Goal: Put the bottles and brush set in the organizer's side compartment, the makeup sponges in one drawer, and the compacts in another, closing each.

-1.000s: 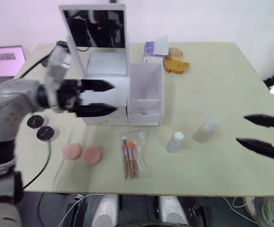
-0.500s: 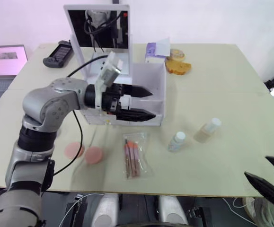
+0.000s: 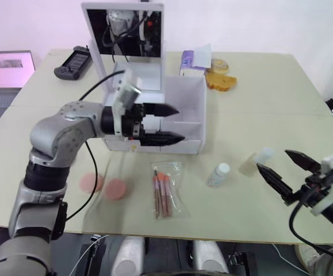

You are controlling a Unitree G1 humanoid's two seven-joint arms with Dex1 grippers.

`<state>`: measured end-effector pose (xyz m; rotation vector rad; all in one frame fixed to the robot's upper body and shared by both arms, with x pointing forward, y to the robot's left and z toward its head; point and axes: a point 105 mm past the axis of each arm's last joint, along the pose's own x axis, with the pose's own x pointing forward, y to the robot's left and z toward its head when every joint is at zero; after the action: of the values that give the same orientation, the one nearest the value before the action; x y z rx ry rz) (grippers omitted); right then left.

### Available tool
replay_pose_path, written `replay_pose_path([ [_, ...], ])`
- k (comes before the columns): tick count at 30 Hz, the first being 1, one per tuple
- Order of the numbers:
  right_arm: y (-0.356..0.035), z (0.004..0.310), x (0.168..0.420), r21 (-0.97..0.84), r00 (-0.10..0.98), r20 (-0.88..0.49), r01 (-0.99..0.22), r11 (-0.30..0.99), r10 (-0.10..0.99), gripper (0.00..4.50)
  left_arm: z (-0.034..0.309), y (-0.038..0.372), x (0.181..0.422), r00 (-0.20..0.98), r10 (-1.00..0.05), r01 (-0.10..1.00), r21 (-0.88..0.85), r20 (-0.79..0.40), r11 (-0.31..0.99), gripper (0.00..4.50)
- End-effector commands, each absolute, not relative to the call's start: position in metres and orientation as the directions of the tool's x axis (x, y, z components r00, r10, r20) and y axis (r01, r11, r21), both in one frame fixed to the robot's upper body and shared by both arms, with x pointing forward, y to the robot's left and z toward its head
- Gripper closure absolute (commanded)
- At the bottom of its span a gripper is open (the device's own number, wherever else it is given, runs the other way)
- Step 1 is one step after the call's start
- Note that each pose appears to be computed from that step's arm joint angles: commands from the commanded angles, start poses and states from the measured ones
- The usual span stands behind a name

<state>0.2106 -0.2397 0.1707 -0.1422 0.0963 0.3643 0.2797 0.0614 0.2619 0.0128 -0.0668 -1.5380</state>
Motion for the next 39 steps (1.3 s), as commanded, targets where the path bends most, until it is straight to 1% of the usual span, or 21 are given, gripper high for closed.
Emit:
replay_pose_path([
  [1,-0.242,0.171,0.216,-0.149,0.930,-0.102,-0.366,0.918,0.354,0.00,0.281,0.065,0.266,0.011,-0.996,0.994,0.107,0.085,0.020,0.06],
  [6,-0.246,0.161,0.227,-0.144,0.929,-0.107,-0.368,0.919,0.355,0.00,0.277,0.071,0.268,0.080,-0.995,0.990,0.113,0.060,0.087,0.06],
  [10,-0.242,0.156,0.230,-0.139,0.922,-0.108,-0.385,0.913,0.372,0.00,0.276,0.073,0.268,0.090,-0.995,0.989,0.117,0.050,0.095,0.06],
  [14,-0.238,0.153,0.238,-0.150,0.918,-0.103,-0.395,0.906,0.383,0.00,0.276,0.072,0.269,0.101,-0.994,0.984,0.145,0.031,0.105,0.06],
  [15,-0.238,0.152,0.239,-0.152,0.918,-0.103,-0.395,0.906,0.383,0.54,0.277,0.072,0.270,0.104,-0.994,0.983,0.152,0.032,0.107,0.00],
  [16,-0.238,0.151,0.240,-0.153,0.918,-0.104,-0.394,0.906,0.382,0.80,0.279,0.073,0.271,0.108,-0.994,0.981,0.158,0.034,0.112,0.00],
  [18,-0.241,0.149,0.242,-0.164,0.922,-0.108,-0.385,0.908,0.371,1.70,0.280,0.073,0.272,0.115,-0.993,0.979,0.166,0.034,0.119,0.00],
  [33,-0.241,0.151,0.249,-0.156,0.926,-0.069,-0.377,0.913,0.371,1.70,0.282,0.072,0.270,0.107,-0.994,0.975,0.190,0.032,0.112,0.00],
  [34,-0.240,0.150,0.249,-0.155,0.926,-0.068,-0.376,0.913,0.370,2.22,0.282,0.072,0.270,0.107,-0.994,0.975,0.192,0.030,0.111,0.00],
  [35,-0.240,0.150,0.249,-0.155,0.927,-0.070,-0.376,0.913,0.370,2.50,0.283,0.072,0.270,0.109,-0.994,0.974,0.195,0.028,0.113,0.00],
  [37,-0.241,0.147,0.249,-0.160,0.927,-0.080,-0.376,0.913,0.367,3.47,0.283,0.073,0.270,0.114,-0.993,0.973,0.199,0.027,0.117,0.00],
  [38,-0.241,0.146,0.249,-0.160,0.927,-0.080,-0.374,0.914,0.365,3.76,0.283,0.073,0.270,0.116,-0.993,0.972,0.202,0.026,0.118,0.00],
  [39,-0.241,0.146,0.250,-0.160,0.927,-0.079,-0.374,0.913,0.366,3.76,0.284,0.074,0.270,0.117,-0.993,0.972,0.204,0.026,0.120,0.00],
])
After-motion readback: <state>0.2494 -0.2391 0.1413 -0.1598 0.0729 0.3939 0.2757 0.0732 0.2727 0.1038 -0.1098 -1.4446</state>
